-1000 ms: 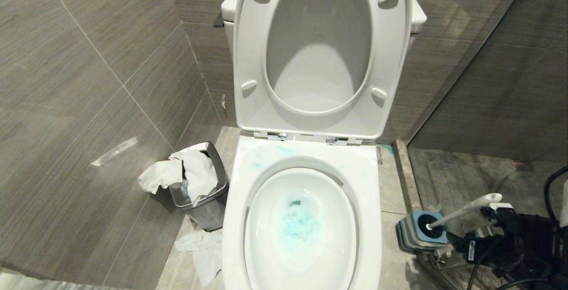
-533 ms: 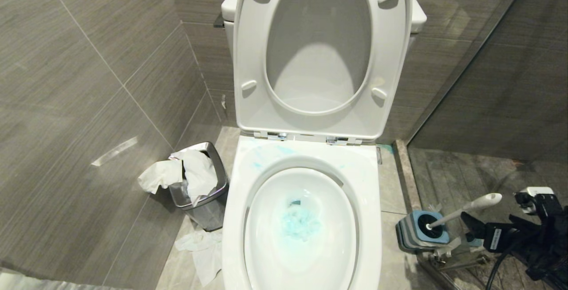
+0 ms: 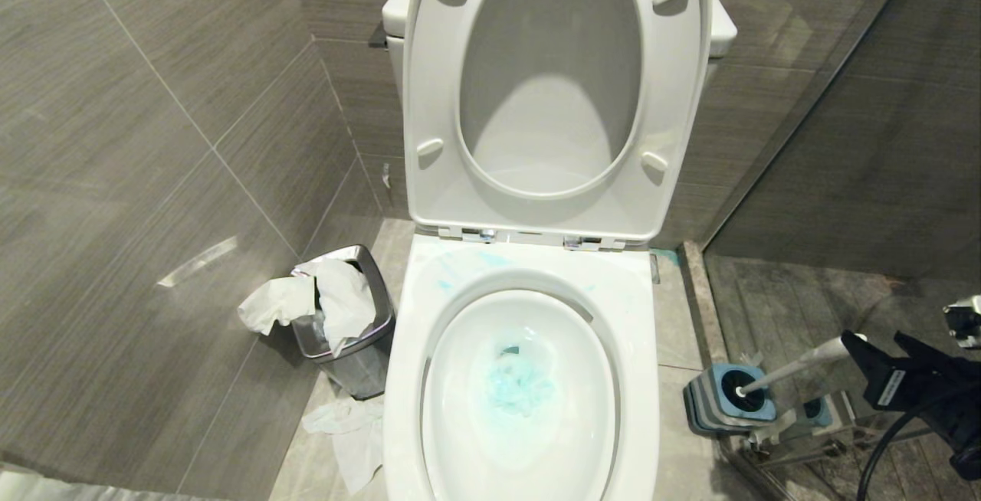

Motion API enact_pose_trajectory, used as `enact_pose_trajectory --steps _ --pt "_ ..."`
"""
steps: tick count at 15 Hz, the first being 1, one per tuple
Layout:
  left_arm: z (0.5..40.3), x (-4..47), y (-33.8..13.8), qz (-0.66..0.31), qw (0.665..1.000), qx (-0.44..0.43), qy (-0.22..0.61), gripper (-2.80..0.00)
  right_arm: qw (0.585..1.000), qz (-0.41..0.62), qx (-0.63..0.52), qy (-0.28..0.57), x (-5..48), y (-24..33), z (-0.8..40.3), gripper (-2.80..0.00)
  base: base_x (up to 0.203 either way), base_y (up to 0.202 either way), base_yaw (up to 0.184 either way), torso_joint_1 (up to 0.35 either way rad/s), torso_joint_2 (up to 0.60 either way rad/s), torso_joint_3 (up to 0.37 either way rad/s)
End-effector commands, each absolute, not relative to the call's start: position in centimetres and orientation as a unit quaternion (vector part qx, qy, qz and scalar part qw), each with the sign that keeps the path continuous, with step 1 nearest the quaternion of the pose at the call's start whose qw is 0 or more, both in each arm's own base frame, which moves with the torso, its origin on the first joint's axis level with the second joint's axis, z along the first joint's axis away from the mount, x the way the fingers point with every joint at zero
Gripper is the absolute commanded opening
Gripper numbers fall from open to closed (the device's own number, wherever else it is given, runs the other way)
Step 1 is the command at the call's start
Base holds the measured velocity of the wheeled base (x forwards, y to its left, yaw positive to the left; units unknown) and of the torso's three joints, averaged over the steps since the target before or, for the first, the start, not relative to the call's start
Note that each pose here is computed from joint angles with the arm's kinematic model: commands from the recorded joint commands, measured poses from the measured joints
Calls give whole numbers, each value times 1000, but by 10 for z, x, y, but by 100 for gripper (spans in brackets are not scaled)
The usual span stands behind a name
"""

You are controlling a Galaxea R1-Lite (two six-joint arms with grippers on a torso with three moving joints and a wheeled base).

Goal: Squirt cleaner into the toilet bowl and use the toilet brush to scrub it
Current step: Flush the toilet

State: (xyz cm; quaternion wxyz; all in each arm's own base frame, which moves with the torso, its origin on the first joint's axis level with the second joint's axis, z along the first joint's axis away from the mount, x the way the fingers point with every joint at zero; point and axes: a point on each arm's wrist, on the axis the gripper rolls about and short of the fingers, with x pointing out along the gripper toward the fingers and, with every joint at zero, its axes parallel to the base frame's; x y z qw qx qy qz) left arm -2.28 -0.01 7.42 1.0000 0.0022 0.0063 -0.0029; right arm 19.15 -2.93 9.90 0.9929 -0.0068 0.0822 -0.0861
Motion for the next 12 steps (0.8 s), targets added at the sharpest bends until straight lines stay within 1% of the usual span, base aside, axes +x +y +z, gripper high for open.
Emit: enact_pose_trajectory --steps 1,3,6,10,12 --pt "74 -23 0 -3 1000 2 6 -280 994 -86 -8 64 187 -29 105 -280 0 0 0 0 0 0" --pt "74 -23 0 -3 1000 2 6 -280 996 -86 -10 33 186 -28 117 -280 0 0 0 0 0 0" --pt "74 -23 0 -2 1000 2 6 -280 995 -86 -20 -48 181 -28 147 -280 0 0 0 0 0 0" --pt "74 -23 0 -3 1000 2 6 -280 982 -86 -57 -158 165 -25 190 -280 0 0 0 0 0 0" --pt "74 -23 0 -3 1000 2 6 -280 974 -87 -65 -198 151 -23 211 -280 0 0 0 0 0 0"
